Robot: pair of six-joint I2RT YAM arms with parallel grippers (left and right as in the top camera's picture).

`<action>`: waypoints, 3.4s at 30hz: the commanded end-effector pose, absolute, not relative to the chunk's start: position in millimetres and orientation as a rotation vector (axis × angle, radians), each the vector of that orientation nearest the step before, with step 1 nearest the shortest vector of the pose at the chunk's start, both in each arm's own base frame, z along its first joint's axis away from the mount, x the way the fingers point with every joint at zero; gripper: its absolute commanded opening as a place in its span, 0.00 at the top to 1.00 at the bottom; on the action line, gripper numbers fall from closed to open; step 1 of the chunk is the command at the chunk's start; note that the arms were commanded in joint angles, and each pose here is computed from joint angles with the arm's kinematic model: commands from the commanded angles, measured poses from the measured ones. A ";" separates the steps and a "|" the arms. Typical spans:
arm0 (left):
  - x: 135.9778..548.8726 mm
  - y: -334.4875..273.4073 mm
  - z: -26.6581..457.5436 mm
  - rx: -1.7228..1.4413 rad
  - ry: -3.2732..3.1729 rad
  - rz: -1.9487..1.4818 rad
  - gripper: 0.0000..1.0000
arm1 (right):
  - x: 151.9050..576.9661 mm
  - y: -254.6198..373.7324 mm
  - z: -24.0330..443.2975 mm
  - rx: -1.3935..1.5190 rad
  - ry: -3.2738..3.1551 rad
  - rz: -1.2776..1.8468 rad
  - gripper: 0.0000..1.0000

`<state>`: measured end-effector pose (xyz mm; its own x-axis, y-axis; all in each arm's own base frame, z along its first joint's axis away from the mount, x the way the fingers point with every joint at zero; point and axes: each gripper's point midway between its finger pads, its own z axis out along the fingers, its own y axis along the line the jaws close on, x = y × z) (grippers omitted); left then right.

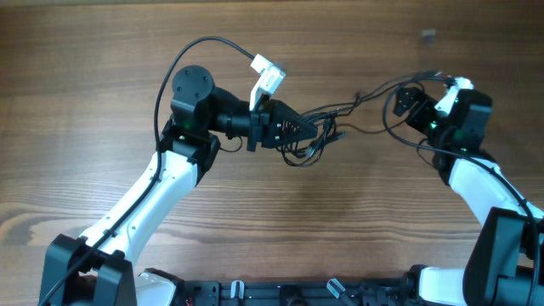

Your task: Untangle cables

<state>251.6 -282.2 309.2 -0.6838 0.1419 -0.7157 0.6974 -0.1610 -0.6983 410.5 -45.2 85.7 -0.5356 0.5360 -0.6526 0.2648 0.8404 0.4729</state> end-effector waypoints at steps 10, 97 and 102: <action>316.7 -235.3 326.2 0.482 1.815 -1.816 0.96 | 397.7 -72.1 72.3 0.685 2.184 0.428 0.00; 340.4 -275.7 163.7 -0.437 2.394 -1.141 0.18 | 366.3 155.4 156.1 0.455 2.188 1.692 0.96; 353.4 -271.4 172.6 -0.501 2.319 -1.136 0.20 | 363.7 157.0 157.2 0.186 2.150 1.590 0.96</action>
<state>341.1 -276.0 164.8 -0.8494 -0.4540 -0.2692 -0.0732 0.6063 -0.7918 366.6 154.8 157.0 -0.8881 0.4402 -0.1323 -0.0083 0.2724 0.9622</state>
